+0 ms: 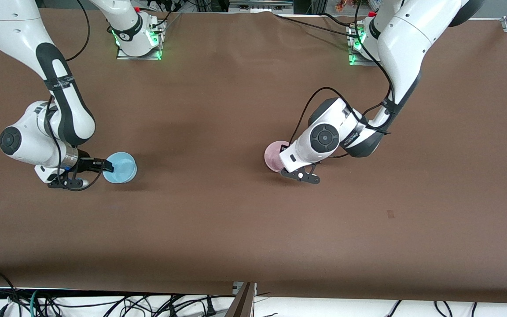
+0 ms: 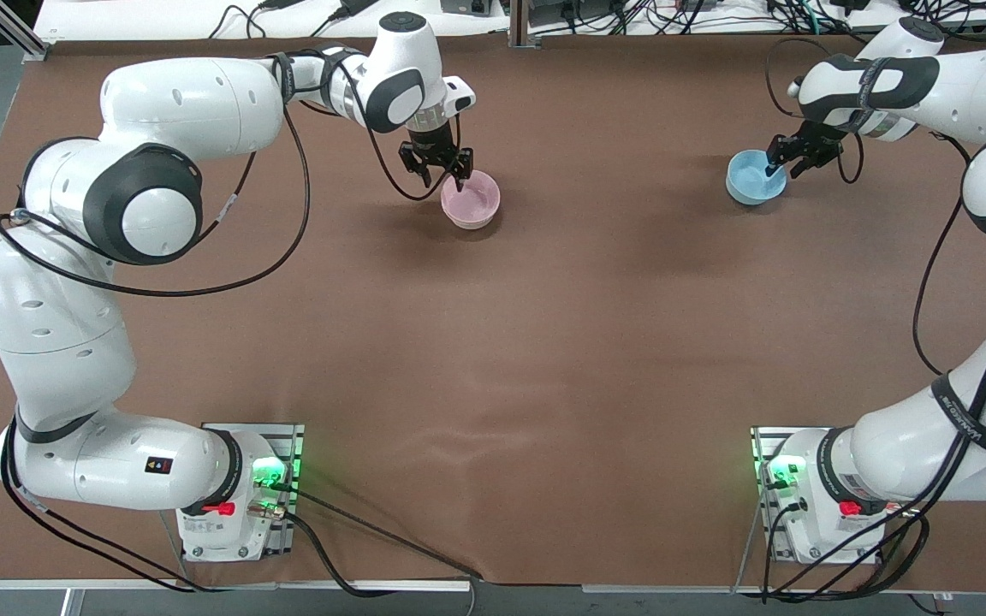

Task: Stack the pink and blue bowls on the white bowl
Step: 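Open the left gripper off the pink bowl while the right gripper grasps the blue bowl, then lift the blue bowl toward the stack while the left gripper retracts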

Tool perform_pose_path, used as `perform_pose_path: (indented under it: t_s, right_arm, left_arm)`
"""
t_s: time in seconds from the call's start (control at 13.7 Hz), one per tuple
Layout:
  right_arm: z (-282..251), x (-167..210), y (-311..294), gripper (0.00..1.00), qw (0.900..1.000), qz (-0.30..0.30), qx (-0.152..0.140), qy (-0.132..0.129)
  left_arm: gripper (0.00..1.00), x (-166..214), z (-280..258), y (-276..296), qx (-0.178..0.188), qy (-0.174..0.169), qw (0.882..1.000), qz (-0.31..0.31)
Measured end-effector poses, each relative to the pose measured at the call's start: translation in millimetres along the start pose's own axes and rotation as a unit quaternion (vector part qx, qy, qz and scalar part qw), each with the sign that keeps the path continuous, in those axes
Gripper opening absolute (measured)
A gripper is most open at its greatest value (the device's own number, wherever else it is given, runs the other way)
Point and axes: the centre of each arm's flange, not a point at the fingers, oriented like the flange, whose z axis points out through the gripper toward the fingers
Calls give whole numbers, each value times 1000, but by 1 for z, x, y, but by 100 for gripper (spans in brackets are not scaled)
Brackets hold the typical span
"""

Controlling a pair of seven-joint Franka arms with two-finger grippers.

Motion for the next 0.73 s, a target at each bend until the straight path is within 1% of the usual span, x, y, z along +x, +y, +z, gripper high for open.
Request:
perform_pose_path:
  t_s: [0.07, 0.15, 0.22, 0.29, 0.36, 0.44, 0.58, 0.73]
  right_arm:
    - [0, 0, 0, 39, 1000, 0, 1, 0]
    - [0, 0, 0, 31, 1000, 0, 1, 0]
    - [0, 0, 0, 31, 1000, -1, 1, 0]
    - [0, 0, 0, 23, 1000, -1, 1, 0]
    - [0, 0, 0, 12, 1000, -2, 1, 1]
    - [-1, 1, 0, 4, 1000, -1, 2, 2]
    - [-5, 3, -1, 2, 1000, -2, 3, 5]
    - [-9, 6, -2, 2, 1000, 2, 11, 4]
  left_arm:
    - [89, -1, -9, -3, 7, -2, 1000, -1]
    - [98, -2, -23, -9, 15, -3, 1000, -3]
    - [100, -4, -42, -16, 24, -3, 1000, -5]
    - [100, -7, -66, -26, 33, -1, 999, -9]
    - [100, -10, -92, -38, 42, 3, 999, -16]
    - [100, -15, -118, -52, 51, 8, 998, -25]
    - [100, -27, -175, -85, 65, 30, 996, -54]
    - [100, -40, -236, -128, 71, 72, 990, -94]
